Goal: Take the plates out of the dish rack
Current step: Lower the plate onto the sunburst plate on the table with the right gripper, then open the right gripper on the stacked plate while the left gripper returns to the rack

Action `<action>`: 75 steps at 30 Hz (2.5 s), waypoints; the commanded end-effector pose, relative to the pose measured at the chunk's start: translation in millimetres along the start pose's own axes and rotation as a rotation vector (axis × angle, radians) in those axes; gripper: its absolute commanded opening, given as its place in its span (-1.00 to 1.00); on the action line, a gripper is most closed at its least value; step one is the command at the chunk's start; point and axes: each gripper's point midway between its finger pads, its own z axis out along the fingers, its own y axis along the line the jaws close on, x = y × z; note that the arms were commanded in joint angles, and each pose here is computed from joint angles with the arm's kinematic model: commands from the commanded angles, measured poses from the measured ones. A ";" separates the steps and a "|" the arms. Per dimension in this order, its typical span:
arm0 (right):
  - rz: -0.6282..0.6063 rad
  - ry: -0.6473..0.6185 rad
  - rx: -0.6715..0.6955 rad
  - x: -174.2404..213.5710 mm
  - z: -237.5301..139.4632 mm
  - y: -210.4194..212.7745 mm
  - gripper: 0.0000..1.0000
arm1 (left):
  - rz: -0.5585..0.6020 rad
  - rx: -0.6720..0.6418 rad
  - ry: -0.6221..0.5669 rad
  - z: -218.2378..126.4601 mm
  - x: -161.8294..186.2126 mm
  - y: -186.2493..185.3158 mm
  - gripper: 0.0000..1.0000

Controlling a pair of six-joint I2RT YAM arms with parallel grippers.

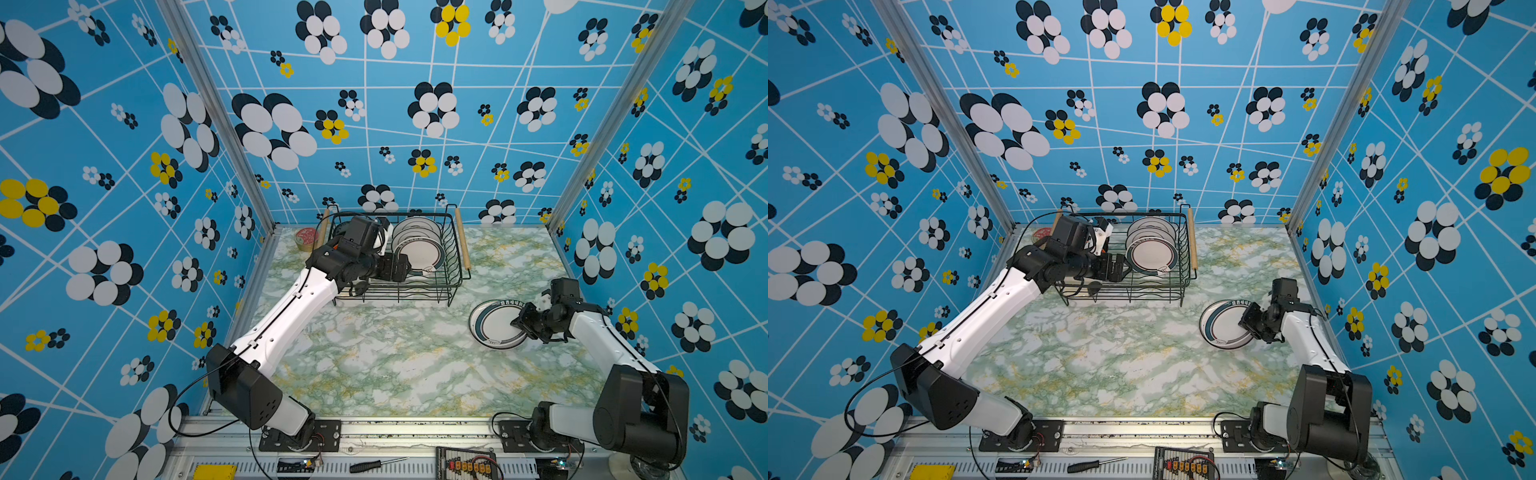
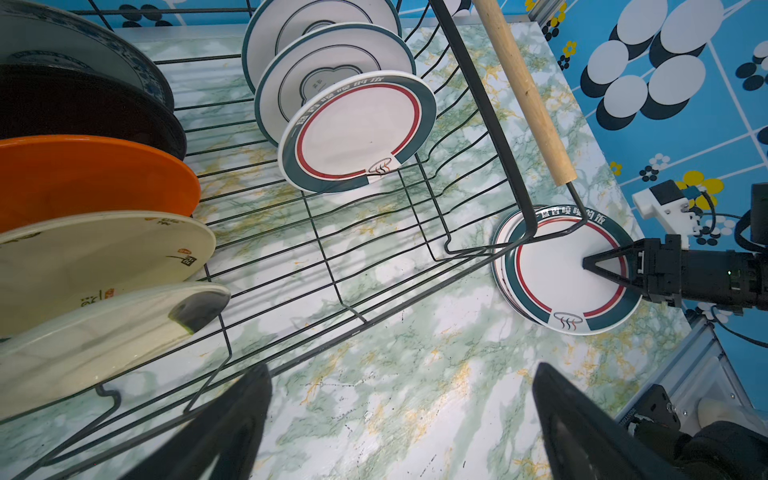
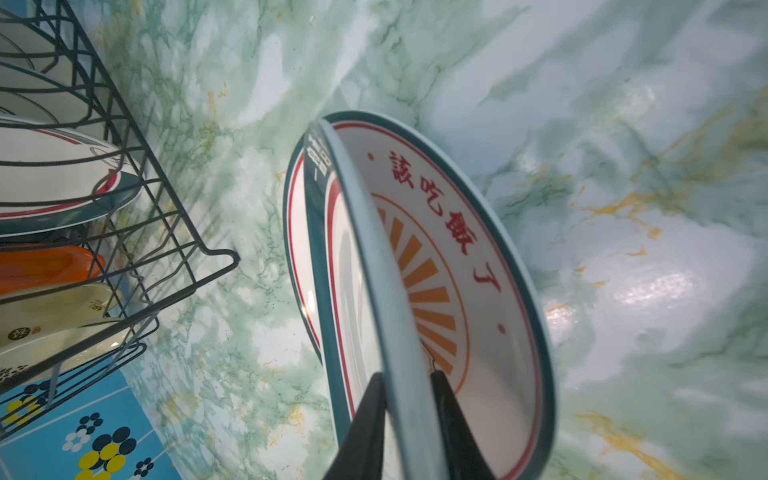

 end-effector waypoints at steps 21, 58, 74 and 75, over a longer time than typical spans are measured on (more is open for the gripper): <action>0.023 0.081 0.130 13.7 15.4 -30.4 -0.04 | -0.009 0.033 -0.038 -22.0 -4.8 -2.2 0.98; 0.006 0.088 0.178 0.5 21.1 -33.8 0.35 | -0.015 0.043 -0.017 -13.4 -2.5 -0.7 0.99; -0.039 0.101 0.197 -17.6 33.1 -16.4 0.98 | 0.125 -0.079 0.025 23.0 -22.7 21.2 0.98; -0.040 0.104 0.200 -17.9 34.5 -16.5 0.98 | 0.140 -0.086 0.022 27.3 -24.0 23.2 0.99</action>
